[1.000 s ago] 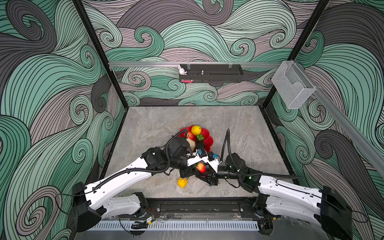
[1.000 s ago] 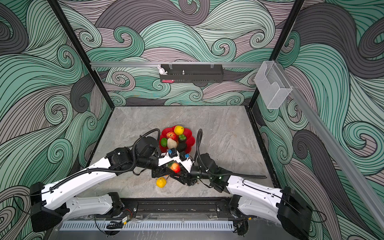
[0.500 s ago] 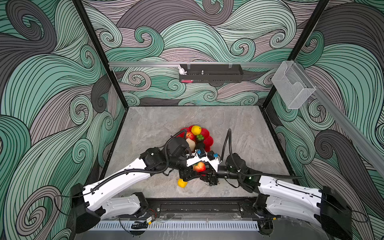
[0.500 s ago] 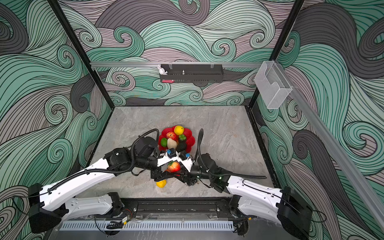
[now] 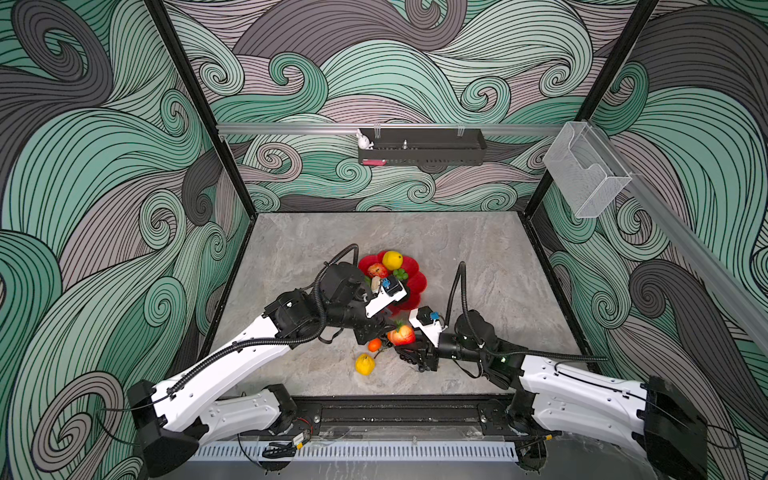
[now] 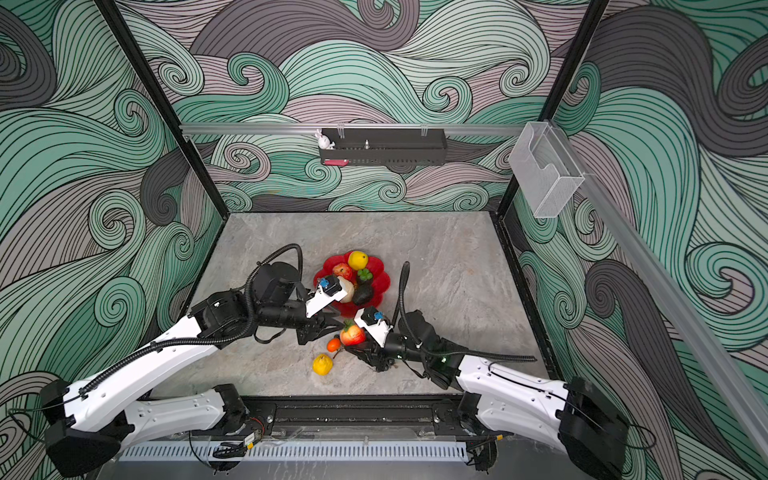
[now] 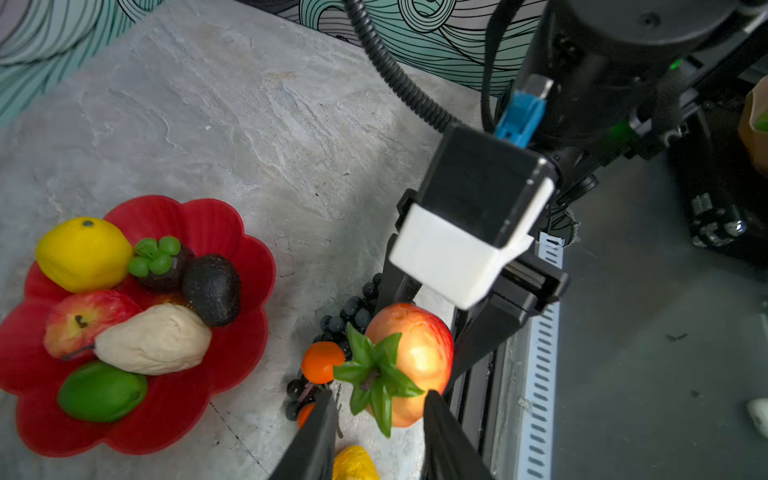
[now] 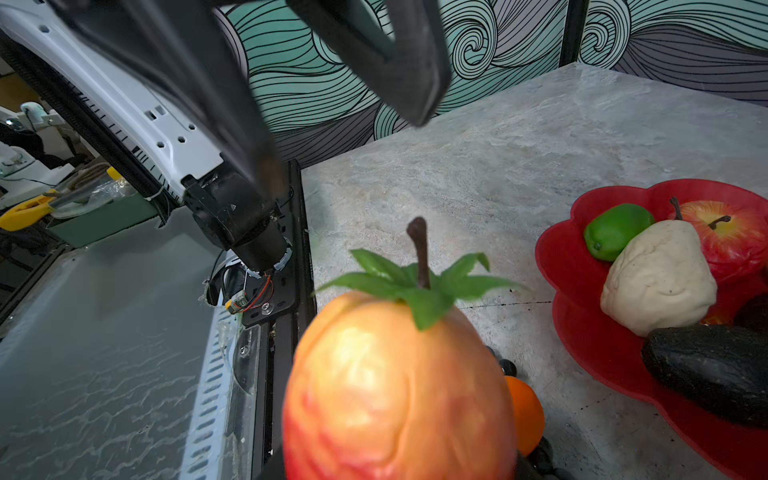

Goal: Place and organize the fake fruits in the fruit bowl
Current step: 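Carry the strawberry over the red bowl with the left gripper while the right withdraws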

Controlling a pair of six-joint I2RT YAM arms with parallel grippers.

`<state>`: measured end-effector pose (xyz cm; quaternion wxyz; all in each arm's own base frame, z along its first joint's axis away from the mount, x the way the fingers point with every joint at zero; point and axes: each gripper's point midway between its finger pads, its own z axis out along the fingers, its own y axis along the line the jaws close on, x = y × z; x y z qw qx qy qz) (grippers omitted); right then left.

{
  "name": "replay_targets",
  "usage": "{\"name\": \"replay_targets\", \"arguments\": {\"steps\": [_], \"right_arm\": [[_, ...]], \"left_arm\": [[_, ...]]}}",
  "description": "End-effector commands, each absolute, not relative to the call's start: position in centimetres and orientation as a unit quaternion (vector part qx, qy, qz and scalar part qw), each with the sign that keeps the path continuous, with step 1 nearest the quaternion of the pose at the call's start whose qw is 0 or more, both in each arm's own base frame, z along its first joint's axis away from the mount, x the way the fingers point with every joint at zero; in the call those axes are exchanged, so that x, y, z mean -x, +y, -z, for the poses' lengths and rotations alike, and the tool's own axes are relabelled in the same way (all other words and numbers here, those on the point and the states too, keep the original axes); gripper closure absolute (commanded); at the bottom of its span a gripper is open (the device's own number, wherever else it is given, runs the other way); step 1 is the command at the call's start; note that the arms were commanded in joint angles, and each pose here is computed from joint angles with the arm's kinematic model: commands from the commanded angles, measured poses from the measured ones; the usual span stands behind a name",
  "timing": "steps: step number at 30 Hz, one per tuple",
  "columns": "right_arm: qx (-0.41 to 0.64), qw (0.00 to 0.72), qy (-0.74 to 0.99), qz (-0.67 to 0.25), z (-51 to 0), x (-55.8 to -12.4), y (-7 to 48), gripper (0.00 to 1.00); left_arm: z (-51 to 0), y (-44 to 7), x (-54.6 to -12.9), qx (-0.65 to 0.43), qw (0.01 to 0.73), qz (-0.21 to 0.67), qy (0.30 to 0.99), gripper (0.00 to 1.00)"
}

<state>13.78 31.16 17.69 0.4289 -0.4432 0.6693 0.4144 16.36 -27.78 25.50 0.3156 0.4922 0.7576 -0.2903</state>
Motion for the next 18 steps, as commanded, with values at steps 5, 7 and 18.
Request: {"name": "replay_targets", "arguments": {"steps": [5, 7, 18], "right_arm": [[0.451, 0.451, 0.656, -0.404, -18.1, -13.9, 31.5, 0.74], [0.453, 0.45, 0.654, -0.405, -18.1, -13.8, 31.6, 0.74], [0.451, 0.454, 0.653, -0.404, -18.4, -13.8, 31.6, 0.74]], "left_arm": [[-26.2, -28.3, -16.0, -0.486, 0.287, 0.315, 0.763, 0.71], [-26.0, -28.4, -16.0, -0.487, 0.283, 0.314, 0.764, 0.73], [-24.1, -27.9, -16.7, -0.482, 0.261, 0.286, 0.786, 0.73]]}}
